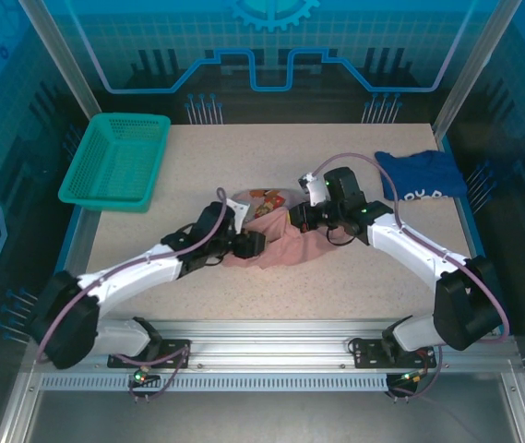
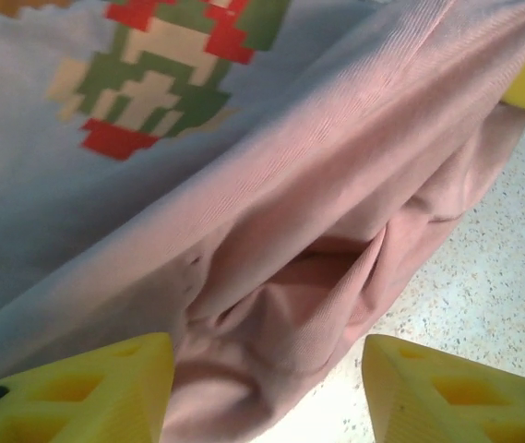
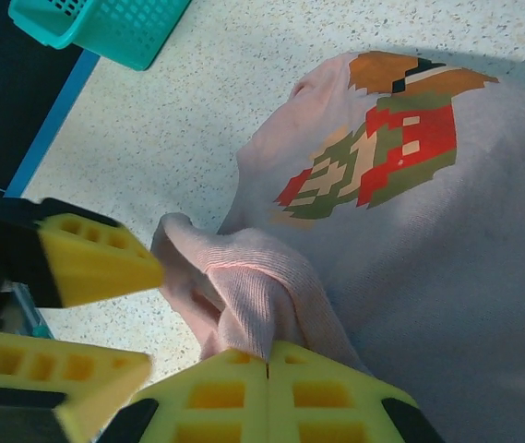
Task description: Fold the inside-out t-shirt
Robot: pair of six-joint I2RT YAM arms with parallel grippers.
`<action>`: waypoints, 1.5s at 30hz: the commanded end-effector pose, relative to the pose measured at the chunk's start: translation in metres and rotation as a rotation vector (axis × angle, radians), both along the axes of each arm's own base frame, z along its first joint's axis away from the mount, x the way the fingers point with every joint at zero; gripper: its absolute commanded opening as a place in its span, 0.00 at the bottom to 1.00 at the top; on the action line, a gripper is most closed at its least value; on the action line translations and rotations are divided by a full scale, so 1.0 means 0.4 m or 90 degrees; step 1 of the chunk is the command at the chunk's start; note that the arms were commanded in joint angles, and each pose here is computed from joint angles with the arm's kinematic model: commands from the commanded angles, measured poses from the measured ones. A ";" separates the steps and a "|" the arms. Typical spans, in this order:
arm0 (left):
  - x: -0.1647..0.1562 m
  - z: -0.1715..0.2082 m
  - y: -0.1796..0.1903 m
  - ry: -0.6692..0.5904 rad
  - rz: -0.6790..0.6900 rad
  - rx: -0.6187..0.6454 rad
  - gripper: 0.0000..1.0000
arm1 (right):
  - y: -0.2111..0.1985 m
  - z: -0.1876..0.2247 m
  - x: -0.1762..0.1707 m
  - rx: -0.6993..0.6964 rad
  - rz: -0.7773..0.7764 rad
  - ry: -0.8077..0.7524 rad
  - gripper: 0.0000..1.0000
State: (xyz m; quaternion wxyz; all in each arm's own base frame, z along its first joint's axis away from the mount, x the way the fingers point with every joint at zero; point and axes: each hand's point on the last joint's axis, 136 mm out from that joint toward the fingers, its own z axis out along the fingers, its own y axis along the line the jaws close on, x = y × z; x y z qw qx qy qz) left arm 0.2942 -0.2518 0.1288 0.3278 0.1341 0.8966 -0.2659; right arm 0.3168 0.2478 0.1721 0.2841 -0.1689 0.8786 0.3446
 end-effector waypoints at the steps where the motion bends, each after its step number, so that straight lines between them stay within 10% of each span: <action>1: 0.037 0.026 -0.067 -0.032 -0.060 -0.021 0.54 | 0.003 0.015 0.005 0.023 0.000 0.012 0.00; 7: 0.094 -0.020 -0.115 -0.023 -0.074 -0.002 0.45 | -0.003 0.013 0.003 0.020 -0.003 0.013 0.00; 13: 0.088 0.066 -0.178 -0.006 -0.126 -0.092 0.00 | -0.102 -0.012 0.029 -0.132 -0.083 -0.011 0.00; 23: -0.030 0.263 -0.127 0.073 -0.201 -0.326 0.00 | -0.200 0.043 0.063 -0.335 -0.126 -0.090 0.09; 38: -0.023 0.283 -0.098 0.084 -0.178 -0.358 0.00 | -0.031 0.005 -0.154 -0.149 0.087 -0.154 0.50; 45: -0.030 0.283 -0.092 0.081 -0.177 -0.355 0.00 | -0.002 -0.045 -0.072 -0.183 0.032 -0.164 0.62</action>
